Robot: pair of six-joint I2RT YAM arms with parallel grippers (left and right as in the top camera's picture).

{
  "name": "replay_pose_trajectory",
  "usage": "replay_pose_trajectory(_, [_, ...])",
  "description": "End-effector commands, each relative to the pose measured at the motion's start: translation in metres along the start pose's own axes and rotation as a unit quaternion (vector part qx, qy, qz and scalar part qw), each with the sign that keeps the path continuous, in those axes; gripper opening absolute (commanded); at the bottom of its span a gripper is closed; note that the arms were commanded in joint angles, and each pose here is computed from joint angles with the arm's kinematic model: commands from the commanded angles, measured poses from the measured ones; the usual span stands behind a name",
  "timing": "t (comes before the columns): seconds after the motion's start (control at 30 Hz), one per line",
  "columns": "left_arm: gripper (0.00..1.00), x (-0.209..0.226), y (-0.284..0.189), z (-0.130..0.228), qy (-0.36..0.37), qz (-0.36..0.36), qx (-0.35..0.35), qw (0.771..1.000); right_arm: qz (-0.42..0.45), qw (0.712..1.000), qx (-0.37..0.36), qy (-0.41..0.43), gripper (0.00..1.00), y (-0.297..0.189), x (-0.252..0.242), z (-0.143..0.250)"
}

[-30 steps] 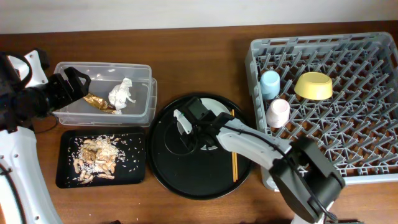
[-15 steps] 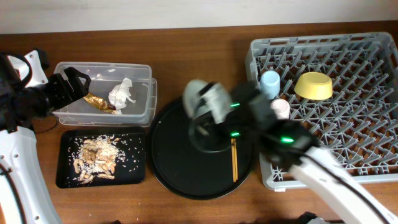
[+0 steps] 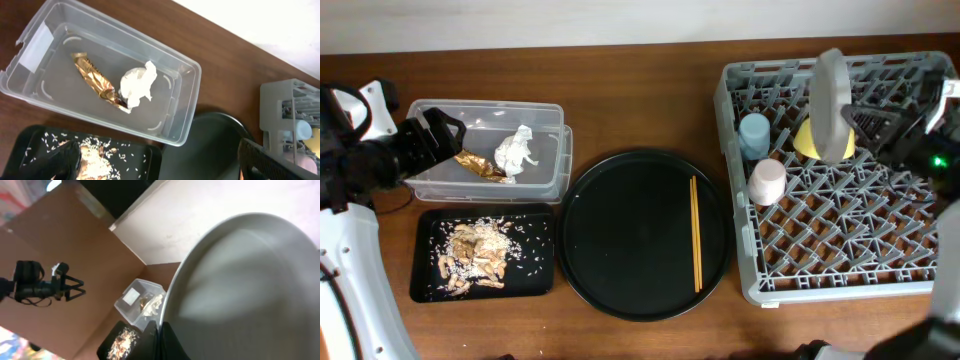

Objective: Sort waste into correct bins and load items into the dishwasher rack
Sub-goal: 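Carry the white plate to the rack and stand it upright, then release the plate and withdraw right gripper from the rack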

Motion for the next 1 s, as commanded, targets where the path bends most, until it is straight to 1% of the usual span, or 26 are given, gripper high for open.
replay_pose_trajectory(0.0, [0.99,0.0,-0.002,-0.001,-0.003,0.0,-0.002,1.0,-0.041,0.999,-0.005,0.021,0.04,0.002,-0.024,0.012])
replay_pose_trajectory(0.1, [0.99,0.0,-0.002,0.0,-0.003,0.0,-0.002,1.0,-0.041,0.999,-0.007,0.0,0.04,0.003,-0.035,0.013])
replay_pose_trajectory(0.27, [0.99,0.0,-0.002,-0.001,-0.003,0.0,-0.002,1.0,-0.063,0.997,0.0,-0.051,0.04,0.02,-0.027,0.009])
replay_pose_trajectory(0.37, [0.99,0.0,-0.002,-0.001,-0.003,0.0,-0.002,1.0,-0.074,0.996,0.008,-0.045,0.04,0.032,-0.028,0.017])
replay_pose_trajectory(0.5, [0.99,0.0,-0.002,-0.001,-0.003,0.0,-0.002,1.0,-0.072,0.997,0.013,-0.015,0.04,0.038,-0.053,0.035])
replay_pose_trajectory(0.67, [0.99,0.0,-0.002,-0.001,-0.003,0.0,-0.002,1.0,-0.07,0.997,0.013,-0.015,0.04,0.042,-0.075,0.049])
replay_pose_trajectory(0.77, [0.99,0.0,-0.002,-0.001,-0.003,0.0,-0.002,1.0,-0.043,0.999,0.016,-0.016,0.14,0.043,-0.085,0.051])
replay_pose_trajectory(0.83, [0.99,0.0,-0.002,-0.001,-0.003,0.0,-0.002,1.0,-0.038,0.999,0.017,-0.015,0.15,0.043,-0.087,0.052])
replay_pose_trajectory(0.87, [0.99,0.0,-0.002,-0.001,-0.003,0.0,-0.002,1.0,-0.037,0.999,0.017,-0.015,0.19,0.044,-0.088,0.052])
replay_pose_trajectory(0.9, [0.99,0.0,-0.002,-0.001,-0.003,0.0,-0.002,1.0,-0.037,0.999,0.017,-0.015,0.34,0.044,-0.088,0.052])
replay_pose_trajectory(0.93, [0.99,0.0,-0.002,-0.001,-0.003,0.0,-0.002,1.0,-0.035,0.999,0.017,-0.015,0.47,0.042,-0.088,0.051])
replay_pose_trajectory(0.97, [0.99,0.0,-0.002,-0.001,-0.003,0.0,-0.002,1.0,-0.034,0.999,0.016,-0.012,0.5,0.042,-0.088,0.051])
Point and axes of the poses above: each gripper's point midway between its finger pads, its own y axis out along the fingers, its own x axis along the line the jaws close on, z = x × y, the point moved 1 cm from there along -y, back along the fingers, and after that the axes turned 14 degrees about -y, right-handed, at the moved point
